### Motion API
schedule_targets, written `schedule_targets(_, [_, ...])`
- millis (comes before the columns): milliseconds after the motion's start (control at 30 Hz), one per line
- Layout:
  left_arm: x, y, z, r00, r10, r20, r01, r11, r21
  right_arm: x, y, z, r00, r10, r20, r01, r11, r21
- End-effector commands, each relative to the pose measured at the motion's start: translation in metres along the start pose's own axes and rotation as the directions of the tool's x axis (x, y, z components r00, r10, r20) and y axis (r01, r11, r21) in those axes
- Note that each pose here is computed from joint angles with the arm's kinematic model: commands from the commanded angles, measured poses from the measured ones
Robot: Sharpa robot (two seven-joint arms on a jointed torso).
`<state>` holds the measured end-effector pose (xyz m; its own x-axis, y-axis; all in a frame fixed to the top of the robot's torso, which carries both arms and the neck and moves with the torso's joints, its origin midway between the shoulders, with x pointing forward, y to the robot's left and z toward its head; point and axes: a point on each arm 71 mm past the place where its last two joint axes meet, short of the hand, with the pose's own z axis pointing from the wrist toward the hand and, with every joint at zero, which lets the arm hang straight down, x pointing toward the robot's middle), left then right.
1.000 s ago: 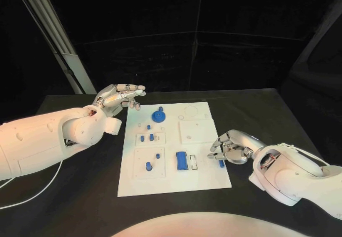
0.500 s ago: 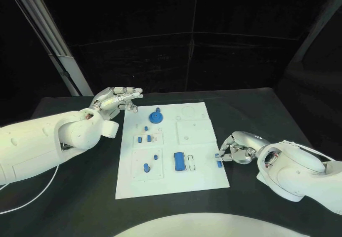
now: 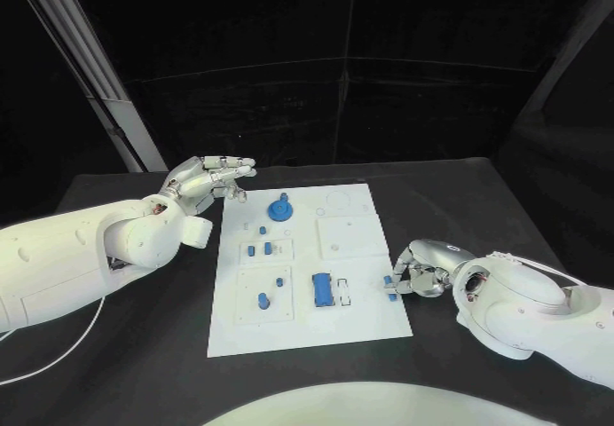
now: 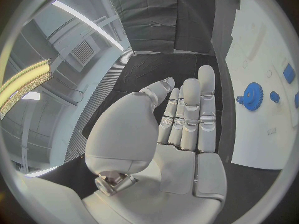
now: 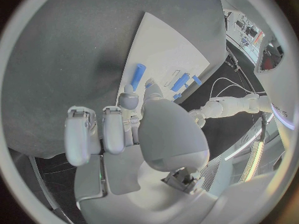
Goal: Assemble the parts on the task board
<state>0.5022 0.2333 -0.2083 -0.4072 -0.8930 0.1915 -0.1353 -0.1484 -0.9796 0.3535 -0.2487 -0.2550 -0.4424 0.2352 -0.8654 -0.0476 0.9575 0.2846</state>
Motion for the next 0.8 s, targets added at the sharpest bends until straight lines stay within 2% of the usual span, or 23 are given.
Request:
schedule_targets(33, [0.0008,-0.0015,0.0001,1.0,-0.006,-0.01,0.007,1.0,0.01,0.001,0.0,0.002,0.998,-0.063,-0.004,0.063,0.998,0.012])
schedule_targets(500, [0.0002,-0.001,0.0002,1.0,-0.008,-0.013,0.008,1.0,0.004,0.007,0.015,0.012,0.979,-0.206,0.003,0.206,0.979,-0.009])
schedule_targets(800, [-0.0003,-0.0009,0.0001,1.0,-0.007,-0.013,0.007,1.0,0.002,0.01,0.021,0.013,0.973,-0.232,-0.011,0.232,0.973,-0.018])
